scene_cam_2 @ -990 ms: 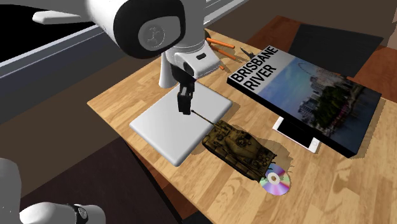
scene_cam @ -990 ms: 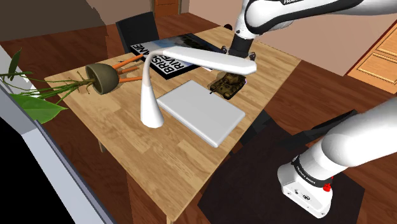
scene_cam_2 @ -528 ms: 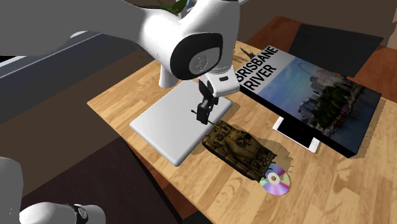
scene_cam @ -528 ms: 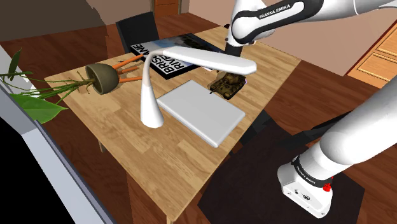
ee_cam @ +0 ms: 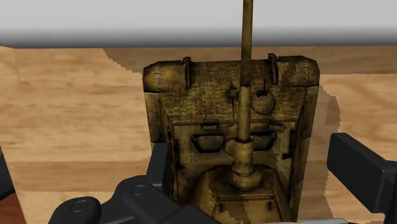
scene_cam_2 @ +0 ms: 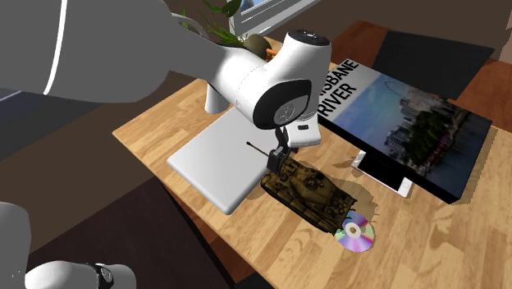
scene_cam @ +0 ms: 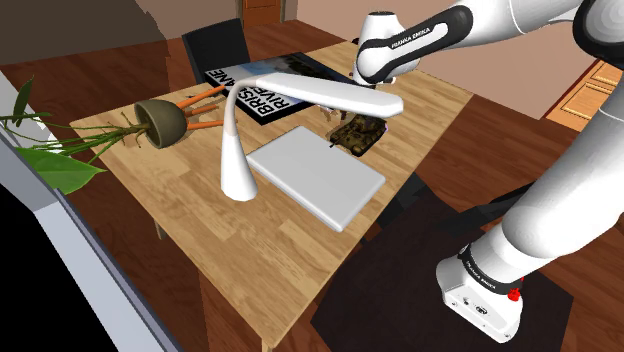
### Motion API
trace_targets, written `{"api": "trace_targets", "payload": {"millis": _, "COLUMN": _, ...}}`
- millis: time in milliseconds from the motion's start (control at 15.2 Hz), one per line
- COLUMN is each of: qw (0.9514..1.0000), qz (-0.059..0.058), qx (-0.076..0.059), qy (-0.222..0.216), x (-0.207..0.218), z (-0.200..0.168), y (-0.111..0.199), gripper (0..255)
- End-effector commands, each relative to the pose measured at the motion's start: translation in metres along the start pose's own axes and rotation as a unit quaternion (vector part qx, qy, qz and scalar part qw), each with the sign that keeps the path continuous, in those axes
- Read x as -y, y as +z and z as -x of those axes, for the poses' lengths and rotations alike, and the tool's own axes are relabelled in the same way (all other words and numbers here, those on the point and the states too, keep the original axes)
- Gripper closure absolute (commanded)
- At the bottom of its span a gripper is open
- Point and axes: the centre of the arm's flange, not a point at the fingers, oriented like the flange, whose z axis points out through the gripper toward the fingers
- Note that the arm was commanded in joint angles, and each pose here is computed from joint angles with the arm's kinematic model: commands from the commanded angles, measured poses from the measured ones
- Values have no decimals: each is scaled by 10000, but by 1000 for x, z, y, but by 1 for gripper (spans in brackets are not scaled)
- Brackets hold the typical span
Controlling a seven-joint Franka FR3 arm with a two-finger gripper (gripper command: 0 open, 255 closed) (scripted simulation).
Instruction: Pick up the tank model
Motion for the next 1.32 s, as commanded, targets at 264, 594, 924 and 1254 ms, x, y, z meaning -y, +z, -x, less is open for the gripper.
{"api": "trace_targets", "payload": {"millis": 264, "qw": 10000, "qz": -1, "qx": -1, "qy": 12, "x": 2, "z": -1, "y": 23, "gripper": 0}}
{"api": "trace_targets", "payload": {"millis": 594, "qw": 10000, "qz": -1, "qx": -1, "qy": 12, "x": 3, "z": 0, "y": 23, "gripper": 255}}
{"api": "trace_targets", "payload": {"millis": 924, "qw": 10000, "qz": -1, "qx": -1, "qy": 12, "x": 2, "z": -1, "y": 23, "gripper": 255}}
{"api": "trace_targets", "payload": {"millis": 1254, "qw": 10000, "qz": -1, "qx": -1, "qy": 12, "x": 0, "z": -2, "y": -3, "gripper": 255}}
